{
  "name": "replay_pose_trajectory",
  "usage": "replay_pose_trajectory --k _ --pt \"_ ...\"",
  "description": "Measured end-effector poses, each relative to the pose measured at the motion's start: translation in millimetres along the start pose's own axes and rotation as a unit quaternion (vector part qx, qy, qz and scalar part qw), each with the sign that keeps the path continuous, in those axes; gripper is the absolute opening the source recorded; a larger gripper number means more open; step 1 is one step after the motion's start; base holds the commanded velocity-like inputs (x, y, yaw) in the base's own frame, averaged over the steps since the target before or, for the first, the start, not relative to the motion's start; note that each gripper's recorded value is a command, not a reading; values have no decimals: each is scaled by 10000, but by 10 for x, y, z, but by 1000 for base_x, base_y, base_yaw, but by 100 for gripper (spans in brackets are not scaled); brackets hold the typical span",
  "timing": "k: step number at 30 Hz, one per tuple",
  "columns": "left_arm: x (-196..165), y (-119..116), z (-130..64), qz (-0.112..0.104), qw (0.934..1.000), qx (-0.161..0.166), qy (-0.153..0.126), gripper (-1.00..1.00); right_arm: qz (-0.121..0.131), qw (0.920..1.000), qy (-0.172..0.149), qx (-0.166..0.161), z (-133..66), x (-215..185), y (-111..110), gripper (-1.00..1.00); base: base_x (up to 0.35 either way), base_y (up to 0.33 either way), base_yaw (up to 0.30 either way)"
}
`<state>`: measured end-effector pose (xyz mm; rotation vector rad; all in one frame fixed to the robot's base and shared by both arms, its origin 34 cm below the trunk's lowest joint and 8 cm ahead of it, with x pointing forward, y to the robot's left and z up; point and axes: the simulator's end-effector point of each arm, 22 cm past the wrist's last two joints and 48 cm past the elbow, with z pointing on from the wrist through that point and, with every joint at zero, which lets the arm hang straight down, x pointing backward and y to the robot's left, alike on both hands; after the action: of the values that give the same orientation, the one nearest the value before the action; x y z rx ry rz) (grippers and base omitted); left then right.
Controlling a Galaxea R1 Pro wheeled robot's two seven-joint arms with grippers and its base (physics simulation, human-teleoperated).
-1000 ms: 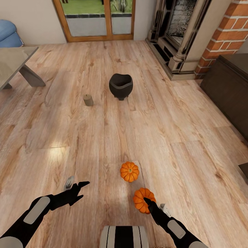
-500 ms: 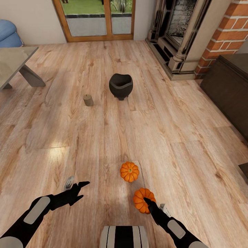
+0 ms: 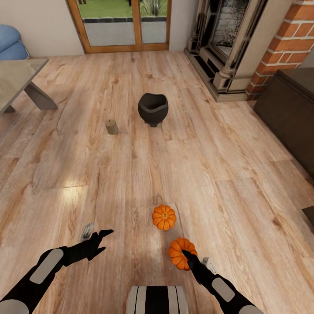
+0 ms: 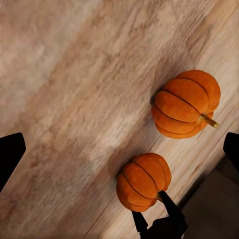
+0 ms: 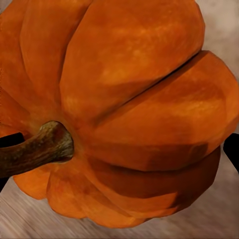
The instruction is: Place each of the two pumpkins and all three candles from the living room inside a cabinet in the living room (use any cabinet), then make sure every cabinet is closed, and position the cauldron so it is next to a table in the living room.
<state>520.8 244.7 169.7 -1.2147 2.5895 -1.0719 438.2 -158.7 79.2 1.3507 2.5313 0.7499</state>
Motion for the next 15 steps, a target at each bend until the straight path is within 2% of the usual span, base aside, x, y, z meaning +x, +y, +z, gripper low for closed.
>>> replay_pose_trajectory --k 15 --pt "-15 -60 -28 33 10000 43 -26 100 -63 10000 -16 -52 -22 -18 54 -100 0 0 0"
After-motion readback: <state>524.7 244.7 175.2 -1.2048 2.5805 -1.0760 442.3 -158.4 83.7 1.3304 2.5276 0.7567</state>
